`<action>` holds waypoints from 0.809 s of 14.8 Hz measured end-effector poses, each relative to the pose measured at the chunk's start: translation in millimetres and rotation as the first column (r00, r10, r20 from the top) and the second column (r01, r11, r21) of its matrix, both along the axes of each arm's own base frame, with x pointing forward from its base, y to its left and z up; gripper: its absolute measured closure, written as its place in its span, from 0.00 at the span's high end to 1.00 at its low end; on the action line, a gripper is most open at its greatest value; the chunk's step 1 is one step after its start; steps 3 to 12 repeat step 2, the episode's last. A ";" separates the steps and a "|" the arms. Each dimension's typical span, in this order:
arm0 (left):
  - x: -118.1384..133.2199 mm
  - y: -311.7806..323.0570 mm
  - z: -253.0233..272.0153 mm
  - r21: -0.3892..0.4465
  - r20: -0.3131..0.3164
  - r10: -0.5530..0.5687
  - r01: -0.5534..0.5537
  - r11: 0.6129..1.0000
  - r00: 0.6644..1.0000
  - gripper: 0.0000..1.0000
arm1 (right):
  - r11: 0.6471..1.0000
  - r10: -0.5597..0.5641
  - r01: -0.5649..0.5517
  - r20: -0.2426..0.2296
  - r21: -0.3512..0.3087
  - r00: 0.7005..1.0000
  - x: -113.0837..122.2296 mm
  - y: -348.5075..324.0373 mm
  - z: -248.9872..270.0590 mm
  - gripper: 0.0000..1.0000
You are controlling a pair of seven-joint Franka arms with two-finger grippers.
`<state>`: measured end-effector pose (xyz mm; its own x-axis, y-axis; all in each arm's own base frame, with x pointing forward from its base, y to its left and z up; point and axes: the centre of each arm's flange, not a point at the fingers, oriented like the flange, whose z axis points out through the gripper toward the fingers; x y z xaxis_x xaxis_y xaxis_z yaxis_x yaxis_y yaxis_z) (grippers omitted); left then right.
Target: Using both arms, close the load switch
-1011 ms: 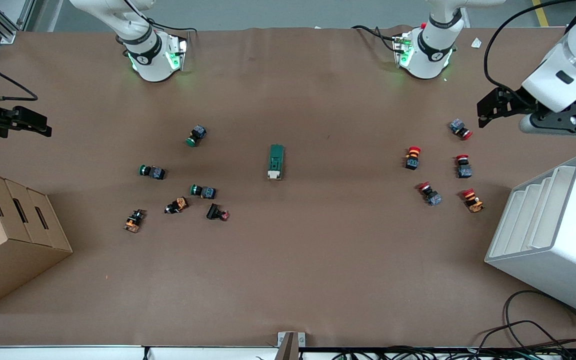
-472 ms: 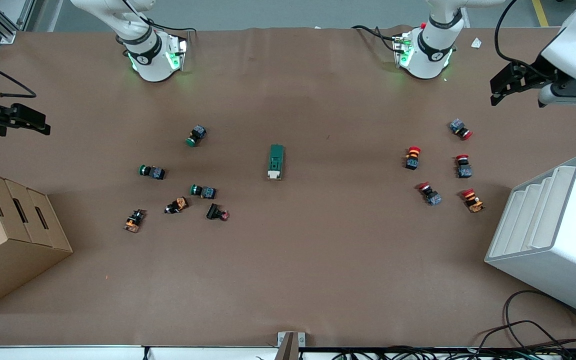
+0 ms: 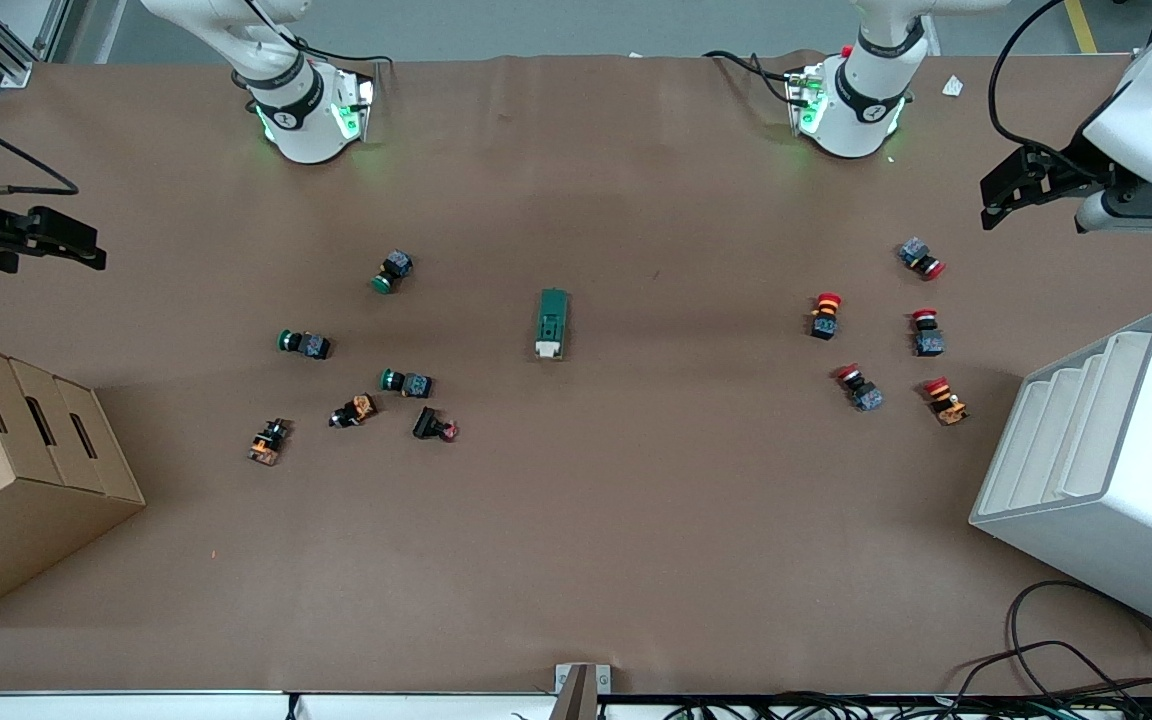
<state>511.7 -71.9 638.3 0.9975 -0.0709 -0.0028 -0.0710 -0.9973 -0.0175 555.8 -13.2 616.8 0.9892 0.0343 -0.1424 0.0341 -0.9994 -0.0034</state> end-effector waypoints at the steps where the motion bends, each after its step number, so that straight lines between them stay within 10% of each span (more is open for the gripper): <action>1: 0.4 -1.0 0.1 0.000 0.000 -0.002 0.002 1.000 1.000 1.00 | 1.000 0.002 -0.002 0.000 0.000 1.000 0.0 1.0 0.0 1.00; 12: 0.3 -1.8 0.4 0.000 0.000 -0.003 0.003 1.000 1.000 1.00 | 1.000 0.003 -0.003 0.001 0.000 1.000 0.0 1.6 0.1 1.00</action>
